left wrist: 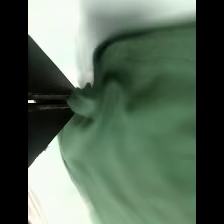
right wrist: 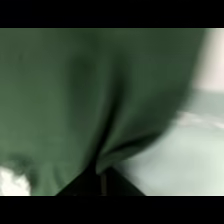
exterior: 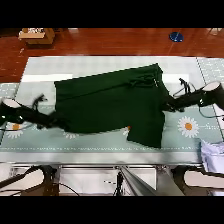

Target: Fold the shirts.

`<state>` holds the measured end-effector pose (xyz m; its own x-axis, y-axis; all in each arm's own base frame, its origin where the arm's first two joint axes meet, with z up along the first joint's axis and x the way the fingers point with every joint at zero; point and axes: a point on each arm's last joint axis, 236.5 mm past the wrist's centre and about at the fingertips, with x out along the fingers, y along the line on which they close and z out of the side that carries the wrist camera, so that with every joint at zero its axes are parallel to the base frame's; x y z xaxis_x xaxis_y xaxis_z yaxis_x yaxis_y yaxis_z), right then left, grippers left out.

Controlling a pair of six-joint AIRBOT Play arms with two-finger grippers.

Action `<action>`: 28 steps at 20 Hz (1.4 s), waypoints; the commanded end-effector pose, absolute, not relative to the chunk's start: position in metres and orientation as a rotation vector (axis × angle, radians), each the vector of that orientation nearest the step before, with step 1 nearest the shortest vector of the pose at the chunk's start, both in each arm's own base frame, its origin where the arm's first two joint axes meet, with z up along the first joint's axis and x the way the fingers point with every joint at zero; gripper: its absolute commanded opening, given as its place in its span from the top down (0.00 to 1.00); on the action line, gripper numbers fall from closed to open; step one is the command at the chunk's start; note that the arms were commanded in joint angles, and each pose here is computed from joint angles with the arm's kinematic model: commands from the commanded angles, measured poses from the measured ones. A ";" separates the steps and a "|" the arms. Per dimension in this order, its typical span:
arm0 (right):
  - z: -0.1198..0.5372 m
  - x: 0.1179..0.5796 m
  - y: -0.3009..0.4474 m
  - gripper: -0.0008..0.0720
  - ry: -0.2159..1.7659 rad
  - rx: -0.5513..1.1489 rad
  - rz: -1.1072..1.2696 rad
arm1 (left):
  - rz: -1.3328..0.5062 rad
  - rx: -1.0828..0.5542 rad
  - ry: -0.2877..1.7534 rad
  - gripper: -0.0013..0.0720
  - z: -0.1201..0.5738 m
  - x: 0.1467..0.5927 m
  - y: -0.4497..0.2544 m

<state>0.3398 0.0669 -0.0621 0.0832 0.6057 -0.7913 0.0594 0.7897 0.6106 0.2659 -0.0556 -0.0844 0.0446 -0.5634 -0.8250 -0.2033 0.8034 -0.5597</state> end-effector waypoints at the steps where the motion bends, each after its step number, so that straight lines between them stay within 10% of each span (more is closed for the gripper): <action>1: 0.035 0.342 0.082 0.95 1.281 0.294 0.715 | -0.428 -0.516 1.170 0.95 0.029 0.328 -0.059; 5: 0.227 0.386 0.066 0.95 0.701 0.121 0.515 | -0.367 -0.209 0.513 0.95 0.266 0.356 -0.043; 11: 0.494 0.294 0.044 0.95 -0.072 0.074 0.253 | -0.195 0.029 -0.306 0.96 0.535 0.224 -0.045; 22: 0.550 0.126 0.041 0.95 -0.149 0.047 0.081 | -0.031 0.051 -0.268 0.96 0.539 0.072 -0.056; 28: 0.417 0.131 0.023 0.95 0.458 0.028 0.018 | -0.023 0.022 0.262 0.96 0.424 0.098 -0.044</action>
